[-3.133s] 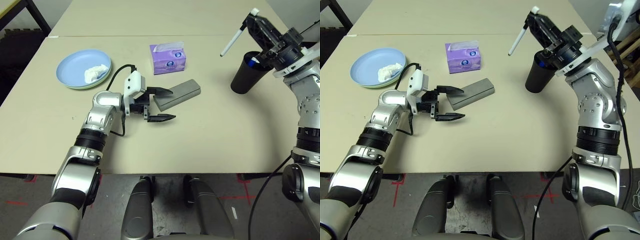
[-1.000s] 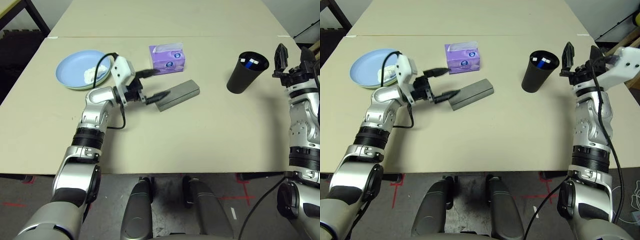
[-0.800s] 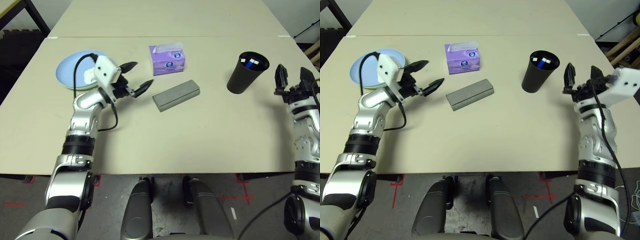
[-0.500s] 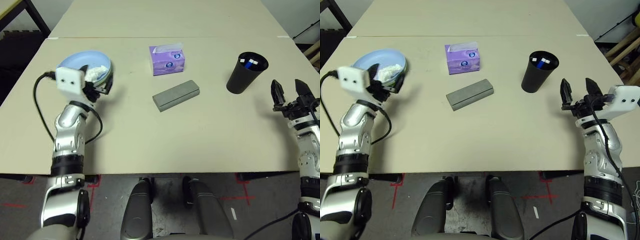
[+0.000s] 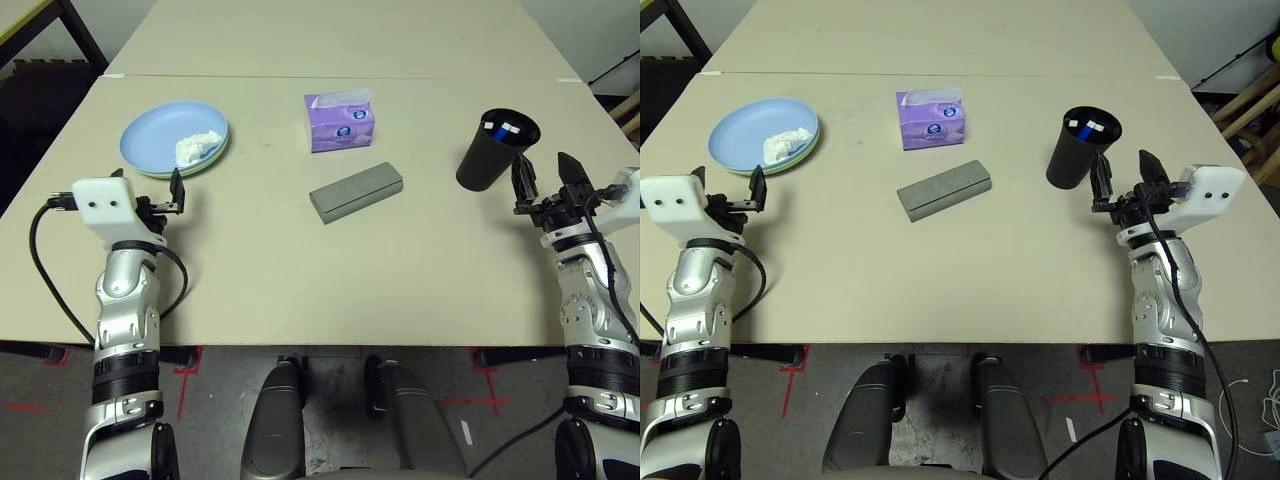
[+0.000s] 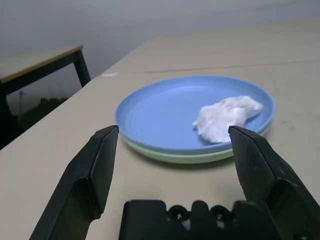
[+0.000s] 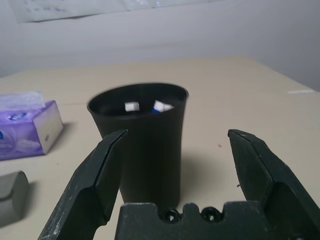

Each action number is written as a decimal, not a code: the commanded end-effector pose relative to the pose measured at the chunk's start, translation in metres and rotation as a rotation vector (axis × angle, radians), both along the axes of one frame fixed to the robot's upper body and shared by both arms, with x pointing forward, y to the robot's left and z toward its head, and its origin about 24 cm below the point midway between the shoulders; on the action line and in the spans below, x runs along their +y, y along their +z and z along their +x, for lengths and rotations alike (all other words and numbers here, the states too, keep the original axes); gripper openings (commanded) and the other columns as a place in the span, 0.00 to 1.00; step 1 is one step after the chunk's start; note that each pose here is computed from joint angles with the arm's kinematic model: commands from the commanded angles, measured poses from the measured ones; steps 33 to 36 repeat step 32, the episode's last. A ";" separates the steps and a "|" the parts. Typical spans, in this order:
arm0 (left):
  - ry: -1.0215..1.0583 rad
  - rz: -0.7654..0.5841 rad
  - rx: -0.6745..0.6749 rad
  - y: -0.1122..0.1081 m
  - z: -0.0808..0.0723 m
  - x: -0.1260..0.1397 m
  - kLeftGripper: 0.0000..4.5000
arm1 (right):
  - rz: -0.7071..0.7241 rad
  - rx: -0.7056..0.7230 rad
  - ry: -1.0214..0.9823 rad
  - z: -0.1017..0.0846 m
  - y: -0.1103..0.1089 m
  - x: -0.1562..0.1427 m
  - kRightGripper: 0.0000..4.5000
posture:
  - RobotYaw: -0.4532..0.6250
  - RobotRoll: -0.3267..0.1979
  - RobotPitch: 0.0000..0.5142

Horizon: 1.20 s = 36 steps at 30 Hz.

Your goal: Organize and tidy the items on the table.

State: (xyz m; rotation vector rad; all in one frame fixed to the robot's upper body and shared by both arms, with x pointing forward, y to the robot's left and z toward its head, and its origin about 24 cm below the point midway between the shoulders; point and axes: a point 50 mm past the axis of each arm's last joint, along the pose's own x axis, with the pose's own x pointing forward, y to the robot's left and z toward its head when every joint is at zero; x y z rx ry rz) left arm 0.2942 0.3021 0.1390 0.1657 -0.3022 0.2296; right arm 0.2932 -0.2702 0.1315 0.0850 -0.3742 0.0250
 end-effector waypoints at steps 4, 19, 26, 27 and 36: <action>-0.048 -0.039 0.028 -0.005 -0.001 0.003 1.00 | 0.017 -0.004 -0.050 -0.009 -0.002 -0.002 0.99 | 0.52 0.62 0.36; -0.100 -0.068 0.026 -0.004 0.001 -0.001 1.00 | -0.001 0.000 -0.049 -0.007 0.002 -0.005 0.99 | 0.52 0.62 0.34; -0.101 -0.070 0.021 -0.002 0.001 -0.002 1.00 | 0.000 -0.001 -0.046 -0.007 0.002 -0.003 0.99 | 0.52 0.62 0.34; -0.102 -0.069 0.021 -0.002 0.002 -0.002 1.00 | 0.001 -0.001 -0.047 -0.007 0.002 -0.003 0.99 | 0.52 0.62 0.34; -0.105 -0.069 0.021 -0.001 0.002 -0.002 1.00 | 0.000 -0.002 -0.049 -0.007 0.002 -0.002 0.99 | 0.52 0.62 0.34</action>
